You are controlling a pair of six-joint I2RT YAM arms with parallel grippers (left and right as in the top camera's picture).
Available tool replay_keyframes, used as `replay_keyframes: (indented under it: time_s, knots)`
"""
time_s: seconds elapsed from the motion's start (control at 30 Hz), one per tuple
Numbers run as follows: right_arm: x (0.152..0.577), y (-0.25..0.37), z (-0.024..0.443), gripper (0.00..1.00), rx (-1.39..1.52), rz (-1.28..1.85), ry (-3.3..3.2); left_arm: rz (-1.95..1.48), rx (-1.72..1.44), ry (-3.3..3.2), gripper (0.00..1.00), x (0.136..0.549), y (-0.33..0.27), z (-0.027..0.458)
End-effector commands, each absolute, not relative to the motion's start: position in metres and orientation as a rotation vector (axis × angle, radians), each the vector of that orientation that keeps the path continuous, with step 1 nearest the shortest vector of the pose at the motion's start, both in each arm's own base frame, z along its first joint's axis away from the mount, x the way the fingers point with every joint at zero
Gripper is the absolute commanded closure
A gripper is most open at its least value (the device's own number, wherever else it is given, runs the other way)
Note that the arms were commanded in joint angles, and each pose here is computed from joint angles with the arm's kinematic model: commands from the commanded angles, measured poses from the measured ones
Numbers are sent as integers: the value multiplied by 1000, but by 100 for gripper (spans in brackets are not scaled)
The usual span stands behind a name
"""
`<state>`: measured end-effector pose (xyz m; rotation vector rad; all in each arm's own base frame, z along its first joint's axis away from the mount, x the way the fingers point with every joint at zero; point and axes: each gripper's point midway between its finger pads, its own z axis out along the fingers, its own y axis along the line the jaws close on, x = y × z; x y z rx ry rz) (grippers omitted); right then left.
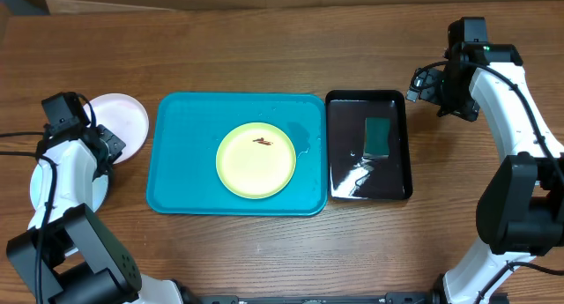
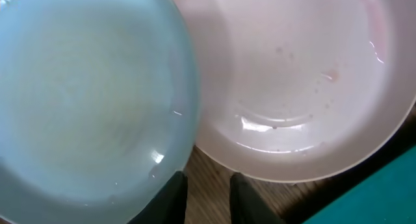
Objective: Clean dirty plates on tray and stack at the side
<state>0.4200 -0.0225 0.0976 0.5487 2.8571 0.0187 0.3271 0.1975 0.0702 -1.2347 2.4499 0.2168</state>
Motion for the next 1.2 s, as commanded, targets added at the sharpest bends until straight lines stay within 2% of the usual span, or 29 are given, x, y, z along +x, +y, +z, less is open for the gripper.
replay_keyframes:
  time_s: [0.0,0.17,0.37,0.57,0.63,0.73,0.77,1.17]
  knots:
    - [424,-24,110,0,556,24,2818,278,-1255,2398,75,329,211,78]
    - [424,-24,110,0,556,23,2818,397,-1279,2399,75,320,222,74]
    - [424,-24,110,0,556,23,2818,400,-1293,2451,74,321,222,48]
    - [424,-24,110,0,556,24,2817,365,-1262,2456,74,330,221,42]
    - [424,-24,110,0,556,24,2817,353,-1260,2455,77,331,221,42]
    - [424,-24,110,0,556,24,2818,353,-1260,2455,94,331,221,42]
    - [424,-24,110,0,556,24,2817,353,-1260,2455,96,331,221,42]
    - [424,-24,110,0,556,24,2818,340,-1253,2441,96,335,221,44]
